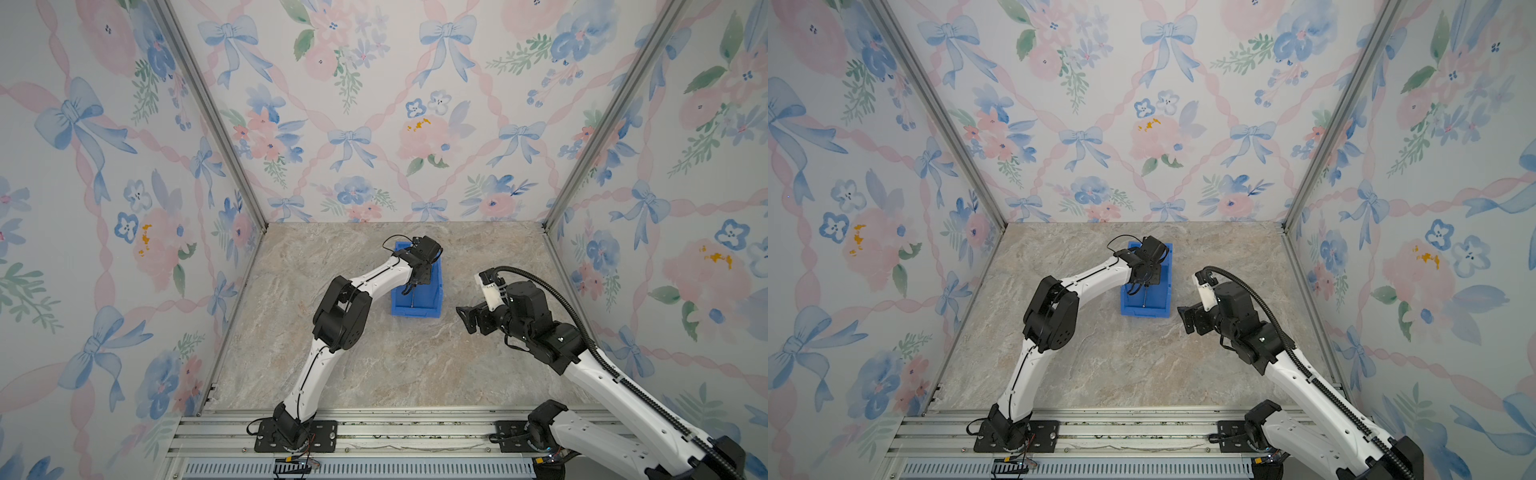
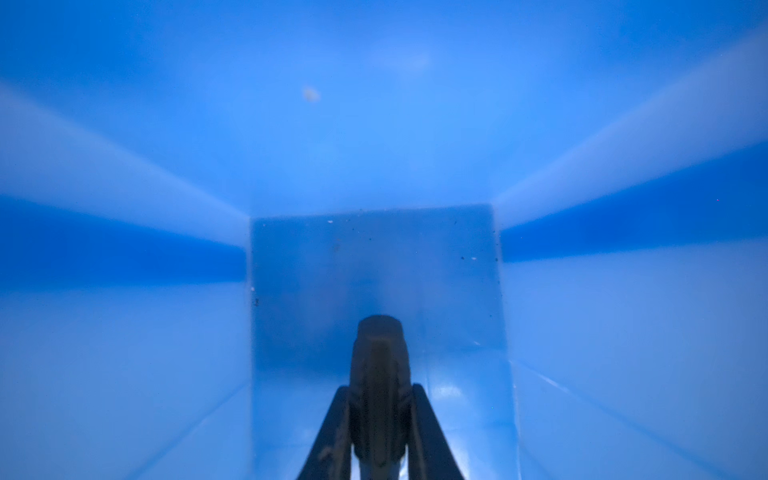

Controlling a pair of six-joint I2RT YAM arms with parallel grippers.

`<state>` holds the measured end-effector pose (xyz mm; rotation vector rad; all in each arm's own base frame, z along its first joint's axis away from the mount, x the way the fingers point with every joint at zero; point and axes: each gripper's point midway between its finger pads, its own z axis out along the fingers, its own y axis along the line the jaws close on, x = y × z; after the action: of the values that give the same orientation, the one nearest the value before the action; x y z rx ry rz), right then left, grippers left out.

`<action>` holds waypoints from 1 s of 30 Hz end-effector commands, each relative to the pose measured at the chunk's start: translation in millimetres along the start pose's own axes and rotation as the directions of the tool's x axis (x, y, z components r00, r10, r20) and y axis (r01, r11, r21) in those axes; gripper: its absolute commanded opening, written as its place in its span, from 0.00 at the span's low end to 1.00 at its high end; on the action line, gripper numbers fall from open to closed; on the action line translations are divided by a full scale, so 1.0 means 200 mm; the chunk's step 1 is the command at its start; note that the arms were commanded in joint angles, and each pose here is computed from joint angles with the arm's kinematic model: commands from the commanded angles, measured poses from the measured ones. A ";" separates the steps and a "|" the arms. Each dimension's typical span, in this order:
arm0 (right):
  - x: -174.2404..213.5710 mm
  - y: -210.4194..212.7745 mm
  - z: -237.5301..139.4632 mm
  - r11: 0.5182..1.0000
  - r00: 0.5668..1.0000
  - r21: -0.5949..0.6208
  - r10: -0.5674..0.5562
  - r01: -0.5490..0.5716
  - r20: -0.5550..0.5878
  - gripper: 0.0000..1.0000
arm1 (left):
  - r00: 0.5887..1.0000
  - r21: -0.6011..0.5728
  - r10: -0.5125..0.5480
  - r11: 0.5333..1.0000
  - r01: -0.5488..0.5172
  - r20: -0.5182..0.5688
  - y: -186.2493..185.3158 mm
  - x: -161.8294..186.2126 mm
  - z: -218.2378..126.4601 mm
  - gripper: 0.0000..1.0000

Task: Put the screwdriver in the bin
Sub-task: 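Lower the screwdriver into the bin, open the left gripper while the right arm retracts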

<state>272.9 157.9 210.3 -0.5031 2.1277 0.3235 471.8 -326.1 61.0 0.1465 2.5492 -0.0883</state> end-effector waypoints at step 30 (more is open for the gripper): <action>0.02 -0.11 -0.15 0.993 0.995 0.106 0.047 -0.056 0.086 0.97 | 0.998 0.031 -0.029 0.999 0.028 0.051 -0.03 -0.02 -0.30 0.54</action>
<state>262.4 135.2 228.0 -0.4113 2.0506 0.2756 451.1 -323.0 65.9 0.1163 2.5673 -0.0945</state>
